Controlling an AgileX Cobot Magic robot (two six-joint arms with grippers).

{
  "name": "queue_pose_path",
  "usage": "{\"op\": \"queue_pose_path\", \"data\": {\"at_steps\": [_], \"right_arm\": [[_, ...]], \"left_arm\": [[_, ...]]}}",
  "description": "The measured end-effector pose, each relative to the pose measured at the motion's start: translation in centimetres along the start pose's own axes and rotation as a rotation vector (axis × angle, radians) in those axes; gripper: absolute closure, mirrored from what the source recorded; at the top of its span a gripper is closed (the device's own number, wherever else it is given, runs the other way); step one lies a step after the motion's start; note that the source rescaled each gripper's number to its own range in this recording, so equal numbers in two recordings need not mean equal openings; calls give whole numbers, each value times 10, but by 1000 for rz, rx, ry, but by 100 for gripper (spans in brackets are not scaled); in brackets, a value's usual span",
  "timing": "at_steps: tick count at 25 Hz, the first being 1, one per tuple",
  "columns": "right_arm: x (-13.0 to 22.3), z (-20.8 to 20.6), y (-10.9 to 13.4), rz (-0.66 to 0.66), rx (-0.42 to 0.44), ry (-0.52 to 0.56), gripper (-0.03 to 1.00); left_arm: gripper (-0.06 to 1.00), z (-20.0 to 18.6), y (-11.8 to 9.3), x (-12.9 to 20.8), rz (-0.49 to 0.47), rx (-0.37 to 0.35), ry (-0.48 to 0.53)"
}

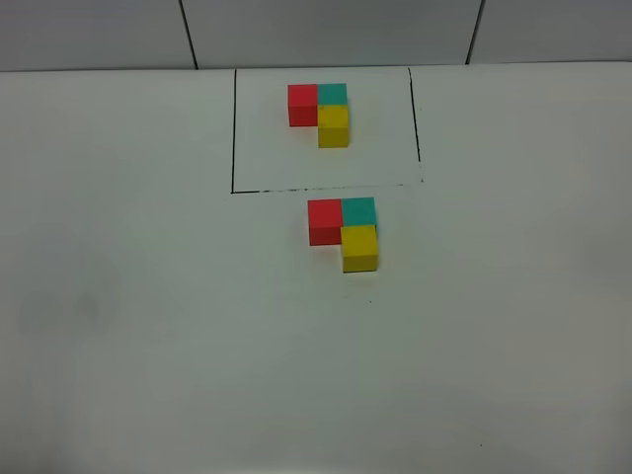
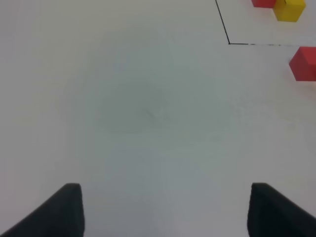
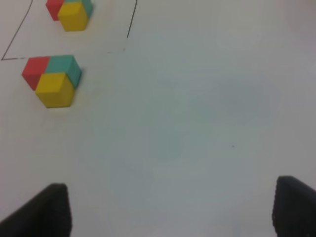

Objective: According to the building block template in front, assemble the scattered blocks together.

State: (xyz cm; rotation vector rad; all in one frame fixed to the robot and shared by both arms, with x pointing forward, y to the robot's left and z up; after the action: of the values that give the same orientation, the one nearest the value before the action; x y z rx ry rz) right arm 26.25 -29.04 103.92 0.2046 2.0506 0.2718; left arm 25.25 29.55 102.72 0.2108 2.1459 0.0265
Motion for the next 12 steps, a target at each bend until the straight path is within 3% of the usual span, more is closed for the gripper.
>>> {"op": "queue_pose_path", "data": {"at_steps": [12], "right_arm": [[0,0,0,0,0,0,30]], "left_arm": [[40,0,0,0,0,0,0]]}}
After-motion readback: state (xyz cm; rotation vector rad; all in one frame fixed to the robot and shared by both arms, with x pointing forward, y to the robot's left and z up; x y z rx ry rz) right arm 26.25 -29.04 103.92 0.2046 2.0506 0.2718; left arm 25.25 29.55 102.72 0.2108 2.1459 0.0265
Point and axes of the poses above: a point on each arm's last joint axis where the gripper is mounted, z pointing out along that axis toward the gripper, y along the wrist's bending axis when the last joint is at zero, x = y × z, the point moved 3 cm from there along z, pointing out along that axis toward the gripper, and after that the axes turned 13 degrees about z, right-handed, at the moved point
